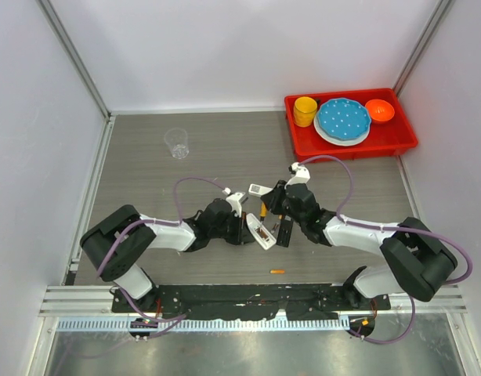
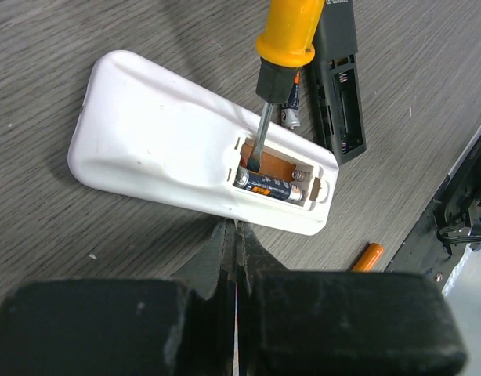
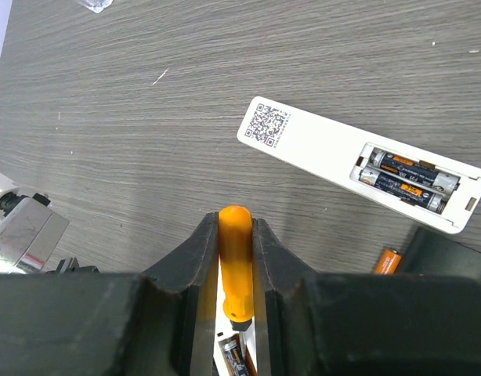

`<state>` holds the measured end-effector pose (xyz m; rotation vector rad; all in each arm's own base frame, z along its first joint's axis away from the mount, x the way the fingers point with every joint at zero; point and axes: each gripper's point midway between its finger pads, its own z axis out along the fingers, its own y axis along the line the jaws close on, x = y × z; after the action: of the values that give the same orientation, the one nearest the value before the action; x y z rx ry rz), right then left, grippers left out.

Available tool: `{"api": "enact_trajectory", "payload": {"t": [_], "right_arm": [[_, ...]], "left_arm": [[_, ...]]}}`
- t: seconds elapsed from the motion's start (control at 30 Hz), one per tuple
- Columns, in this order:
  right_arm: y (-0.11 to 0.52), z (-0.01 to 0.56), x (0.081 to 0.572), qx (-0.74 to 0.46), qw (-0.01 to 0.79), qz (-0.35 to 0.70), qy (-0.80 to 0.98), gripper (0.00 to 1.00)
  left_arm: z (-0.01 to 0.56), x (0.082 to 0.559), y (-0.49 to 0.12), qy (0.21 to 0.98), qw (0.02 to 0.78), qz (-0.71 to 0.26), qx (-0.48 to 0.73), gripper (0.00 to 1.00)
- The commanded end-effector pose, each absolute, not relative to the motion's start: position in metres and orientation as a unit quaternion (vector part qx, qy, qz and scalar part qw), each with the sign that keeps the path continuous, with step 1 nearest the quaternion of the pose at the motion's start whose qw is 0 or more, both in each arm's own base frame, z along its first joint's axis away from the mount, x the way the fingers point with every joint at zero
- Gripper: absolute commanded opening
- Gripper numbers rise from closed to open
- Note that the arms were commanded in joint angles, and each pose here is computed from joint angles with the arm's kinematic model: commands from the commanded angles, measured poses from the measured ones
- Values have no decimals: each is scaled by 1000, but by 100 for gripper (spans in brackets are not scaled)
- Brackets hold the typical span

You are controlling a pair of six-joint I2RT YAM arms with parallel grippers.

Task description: Unload the batteries from the remote control

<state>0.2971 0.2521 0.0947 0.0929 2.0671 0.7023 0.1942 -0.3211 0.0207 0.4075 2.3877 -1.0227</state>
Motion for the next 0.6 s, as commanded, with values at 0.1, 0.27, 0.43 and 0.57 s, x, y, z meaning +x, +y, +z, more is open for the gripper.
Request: {"api": "enact_trajectory", "payload": {"t": [0.1, 0.27, 0.43, 0.57], "right_arm": [[264, 80, 283, 71, 391, 349, 849, 1], [260, 76, 283, 75, 373, 362, 851, 1], [258, 80, 283, 65, 373, 363, 852, 1], [260, 88, 283, 54, 375, 366, 850, 1]], "left_arm": [[-16, 201, -297, 913, 247, -301, 120, 0], [-16, 207, -295, 916, 251, -291, 111, 0], [-15, 214, -290, 919, 255, -286, 100, 0], [-14, 220, -285, 920, 257, -281, 90, 0]]}}
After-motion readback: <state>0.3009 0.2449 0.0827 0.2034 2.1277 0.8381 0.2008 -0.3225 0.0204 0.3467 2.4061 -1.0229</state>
